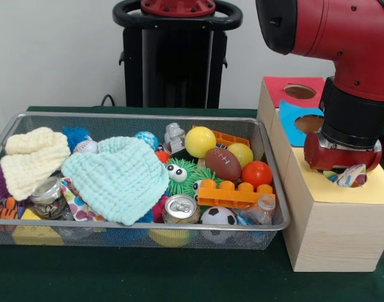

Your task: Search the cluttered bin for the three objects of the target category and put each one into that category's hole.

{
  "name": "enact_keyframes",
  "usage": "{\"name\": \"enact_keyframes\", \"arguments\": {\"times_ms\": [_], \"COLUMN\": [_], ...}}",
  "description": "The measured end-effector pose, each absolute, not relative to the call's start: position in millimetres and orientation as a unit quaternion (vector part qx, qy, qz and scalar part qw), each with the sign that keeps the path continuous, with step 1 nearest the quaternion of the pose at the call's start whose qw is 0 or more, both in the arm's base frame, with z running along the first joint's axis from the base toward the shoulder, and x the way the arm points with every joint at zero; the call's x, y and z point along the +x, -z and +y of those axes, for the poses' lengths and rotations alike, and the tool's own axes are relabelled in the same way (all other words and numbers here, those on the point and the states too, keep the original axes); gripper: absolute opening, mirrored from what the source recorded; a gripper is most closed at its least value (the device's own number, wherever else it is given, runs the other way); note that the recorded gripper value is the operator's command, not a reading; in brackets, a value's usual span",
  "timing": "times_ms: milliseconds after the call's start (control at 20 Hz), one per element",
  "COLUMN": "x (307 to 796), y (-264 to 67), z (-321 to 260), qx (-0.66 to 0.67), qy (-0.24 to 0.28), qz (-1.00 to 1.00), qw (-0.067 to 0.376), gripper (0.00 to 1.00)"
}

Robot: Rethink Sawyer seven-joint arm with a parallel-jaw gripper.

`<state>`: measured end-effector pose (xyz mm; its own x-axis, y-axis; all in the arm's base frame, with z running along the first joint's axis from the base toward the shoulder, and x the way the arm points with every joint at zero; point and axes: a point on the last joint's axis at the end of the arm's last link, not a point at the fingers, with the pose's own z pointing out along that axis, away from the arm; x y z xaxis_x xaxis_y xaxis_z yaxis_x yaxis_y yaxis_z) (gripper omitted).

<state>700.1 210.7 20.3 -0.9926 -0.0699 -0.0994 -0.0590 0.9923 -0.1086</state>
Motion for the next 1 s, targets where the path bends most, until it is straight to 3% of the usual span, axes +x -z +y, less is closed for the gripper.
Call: {"name": "enact_keyframes", "arguments": {"times_ms": [1000], "x": [700.7], "y": [-26.6], "z": [211.4], "qx": [-0.030], "qy": [0.051], "qz": [0.997], "qw": [0.048], "gripper": [0.00]}}
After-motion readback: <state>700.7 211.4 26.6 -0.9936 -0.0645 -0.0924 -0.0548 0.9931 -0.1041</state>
